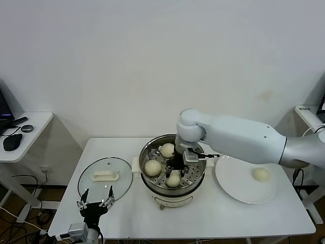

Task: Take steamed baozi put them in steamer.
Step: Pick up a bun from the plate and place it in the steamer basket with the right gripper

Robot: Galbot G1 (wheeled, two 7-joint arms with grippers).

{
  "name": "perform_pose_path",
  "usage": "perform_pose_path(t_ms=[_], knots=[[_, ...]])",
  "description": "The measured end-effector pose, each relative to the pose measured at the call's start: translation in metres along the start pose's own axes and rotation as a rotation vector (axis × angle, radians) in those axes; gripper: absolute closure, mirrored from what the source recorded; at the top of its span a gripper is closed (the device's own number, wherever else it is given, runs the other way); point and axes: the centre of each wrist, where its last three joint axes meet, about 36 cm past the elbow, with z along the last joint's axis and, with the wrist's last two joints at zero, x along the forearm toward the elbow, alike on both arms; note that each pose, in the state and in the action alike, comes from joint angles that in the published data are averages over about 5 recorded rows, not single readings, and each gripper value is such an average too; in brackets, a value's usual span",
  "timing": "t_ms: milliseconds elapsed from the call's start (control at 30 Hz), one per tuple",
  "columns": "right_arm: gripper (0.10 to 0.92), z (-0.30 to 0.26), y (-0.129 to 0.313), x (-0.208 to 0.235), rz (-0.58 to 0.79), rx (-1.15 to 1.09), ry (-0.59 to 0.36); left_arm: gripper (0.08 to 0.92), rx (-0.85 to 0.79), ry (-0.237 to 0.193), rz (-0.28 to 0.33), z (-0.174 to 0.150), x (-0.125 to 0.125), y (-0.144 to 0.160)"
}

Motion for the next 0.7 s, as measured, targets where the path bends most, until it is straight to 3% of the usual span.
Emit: perform_pose_path(t_ms=[167, 500, 700], knots=[[0.474, -0.002, -0.002, -0.002, 0.011, -0.005, 0.000, 0.177, 0.000, 0.002, 0.000, 0.001, 0.000, 0.000], [0.227, 0.002, 0.002, 0.026, 0.074, -0.113, 0.038, 0.177, 0.001, 0.001, 0.002, 0.000, 0.000, 0.000], [0.200, 0.006, 0.019, 0.061, 0.125, -0.243, 0.053, 0.177, 0.003, -0.003, 0.008, -0.001, 0.001, -0.001]])
